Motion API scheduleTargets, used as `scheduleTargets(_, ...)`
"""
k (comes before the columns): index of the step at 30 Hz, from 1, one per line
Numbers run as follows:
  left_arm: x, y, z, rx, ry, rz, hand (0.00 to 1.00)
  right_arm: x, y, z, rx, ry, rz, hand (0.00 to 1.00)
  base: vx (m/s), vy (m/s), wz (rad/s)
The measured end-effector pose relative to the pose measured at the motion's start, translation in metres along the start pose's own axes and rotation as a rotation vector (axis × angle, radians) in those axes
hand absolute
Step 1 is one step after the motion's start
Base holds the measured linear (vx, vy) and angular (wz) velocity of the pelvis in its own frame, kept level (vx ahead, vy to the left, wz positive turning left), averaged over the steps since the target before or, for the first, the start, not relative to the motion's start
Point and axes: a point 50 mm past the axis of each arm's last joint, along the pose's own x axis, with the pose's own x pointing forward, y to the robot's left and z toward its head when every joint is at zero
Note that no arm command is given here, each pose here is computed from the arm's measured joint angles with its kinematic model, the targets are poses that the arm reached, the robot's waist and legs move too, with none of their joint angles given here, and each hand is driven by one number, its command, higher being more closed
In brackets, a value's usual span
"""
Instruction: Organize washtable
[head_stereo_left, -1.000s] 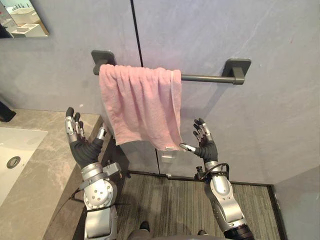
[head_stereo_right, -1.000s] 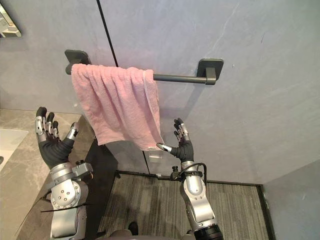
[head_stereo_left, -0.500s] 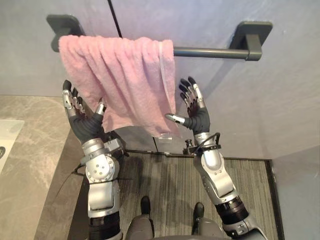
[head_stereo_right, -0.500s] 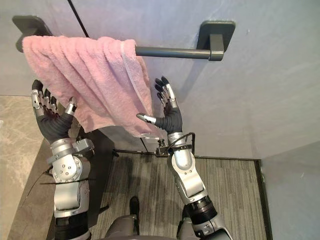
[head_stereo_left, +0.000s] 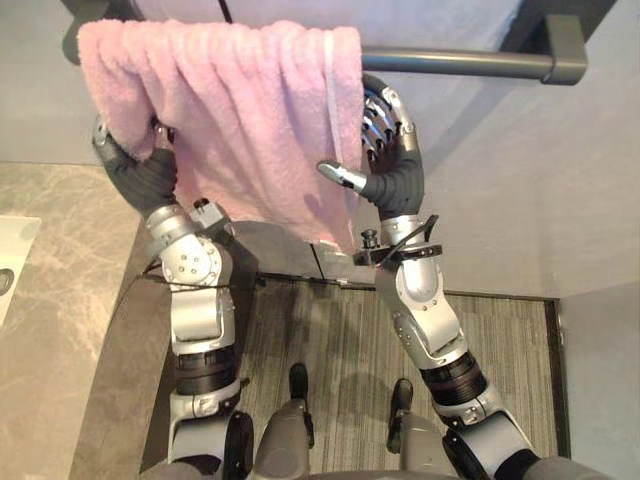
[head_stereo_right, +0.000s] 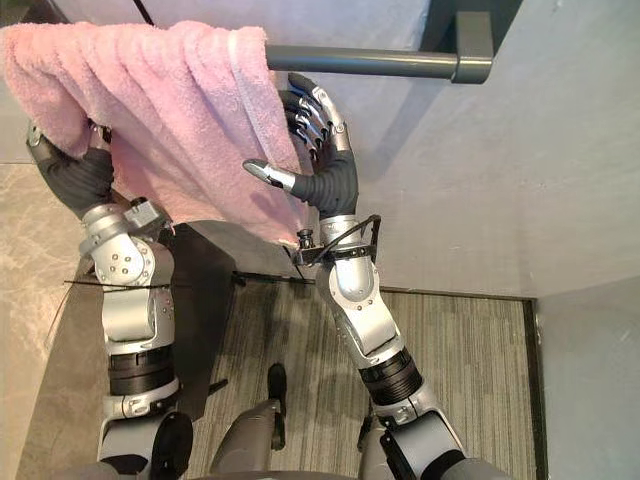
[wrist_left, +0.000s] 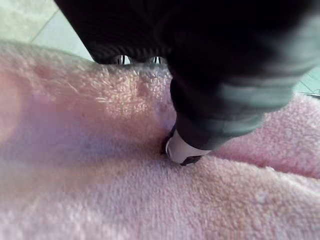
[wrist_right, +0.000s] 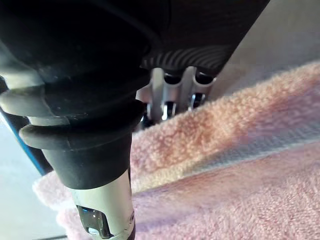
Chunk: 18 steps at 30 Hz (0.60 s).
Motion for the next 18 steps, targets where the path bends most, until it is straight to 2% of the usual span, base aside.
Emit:
scheduleTargets(6, 0.003, -0.007, 0.006, -0.064, -0.024, -0.030, 1.00, 0.013, 0.000, 0.010, 0.041, -0.051, -0.009, 0.00, 0.00, 0.000, -0.02)
scheduleTargets(7, 0.003, -0.007, 0.007, -0.067, -0.026, -0.032, 1.00, 0.014, -0.001, 0.012, 0.053, -0.055, -0.012, 1.00, 0.00, 0.000, 0.00)
scheduleTargets(18, 0.003, -0.009, 0.012, -0.096, -0.052, -0.036, 1.00, 0.019, -0.001, 0.016, 0.091, -0.077, 0.002, 1.00, -0.01, -0.002, -0.01)
